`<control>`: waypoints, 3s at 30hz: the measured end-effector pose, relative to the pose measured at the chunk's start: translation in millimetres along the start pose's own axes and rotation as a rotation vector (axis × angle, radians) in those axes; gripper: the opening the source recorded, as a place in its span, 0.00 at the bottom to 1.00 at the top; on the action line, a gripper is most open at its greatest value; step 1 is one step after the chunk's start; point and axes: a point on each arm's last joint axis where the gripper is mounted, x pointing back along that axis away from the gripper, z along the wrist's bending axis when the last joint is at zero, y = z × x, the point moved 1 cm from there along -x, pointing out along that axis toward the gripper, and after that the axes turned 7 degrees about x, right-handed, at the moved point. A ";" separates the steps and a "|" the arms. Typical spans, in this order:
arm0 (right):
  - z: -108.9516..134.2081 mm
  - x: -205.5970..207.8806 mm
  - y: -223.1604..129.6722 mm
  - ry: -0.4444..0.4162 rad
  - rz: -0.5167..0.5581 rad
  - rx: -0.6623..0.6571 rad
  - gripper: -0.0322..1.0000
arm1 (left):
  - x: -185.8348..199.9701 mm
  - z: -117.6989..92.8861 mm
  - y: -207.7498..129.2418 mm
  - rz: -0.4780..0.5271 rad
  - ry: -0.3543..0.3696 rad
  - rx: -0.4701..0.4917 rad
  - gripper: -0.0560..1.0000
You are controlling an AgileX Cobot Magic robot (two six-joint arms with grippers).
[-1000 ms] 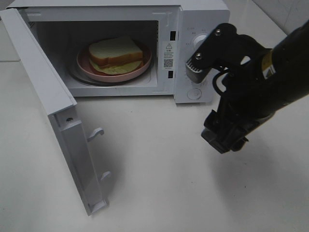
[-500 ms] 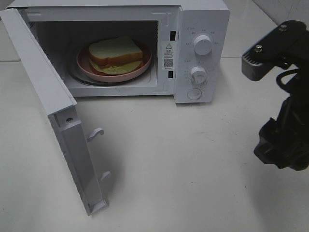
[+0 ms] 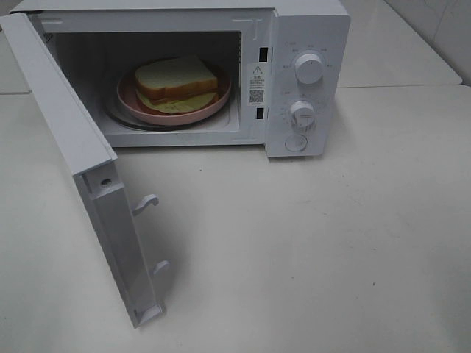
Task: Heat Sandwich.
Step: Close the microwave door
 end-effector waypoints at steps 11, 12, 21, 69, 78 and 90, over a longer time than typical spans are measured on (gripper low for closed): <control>-6.8 23.3 -51.8 -0.066 -0.095 -0.148 0.77 | 0.0 0.0 0.0 0.000 0.000 0.000 0.89; -6.2 20.6 -63.6 -0.085 -0.094 -0.183 0.77 | 0.0 0.0 0.0 0.000 0.000 0.000 0.89; -0.1 15.9 -104.8 -0.198 -0.169 -0.365 0.77 | 0.0 0.0 0.0 0.000 0.000 0.000 0.89; 16.6 20.7 -130.5 -0.364 -0.477 -0.526 0.77 | 0.0 0.0 0.0 0.000 0.000 0.000 0.89; 16.6 20.7 -130.5 -0.364 -0.477 -0.526 0.77 | 0.0 0.0 0.0 0.000 0.000 0.000 0.89; 16.6 20.7 -130.5 -0.364 -0.477 -0.526 0.77 | 0.0 0.0 0.0 0.000 0.000 0.004 0.89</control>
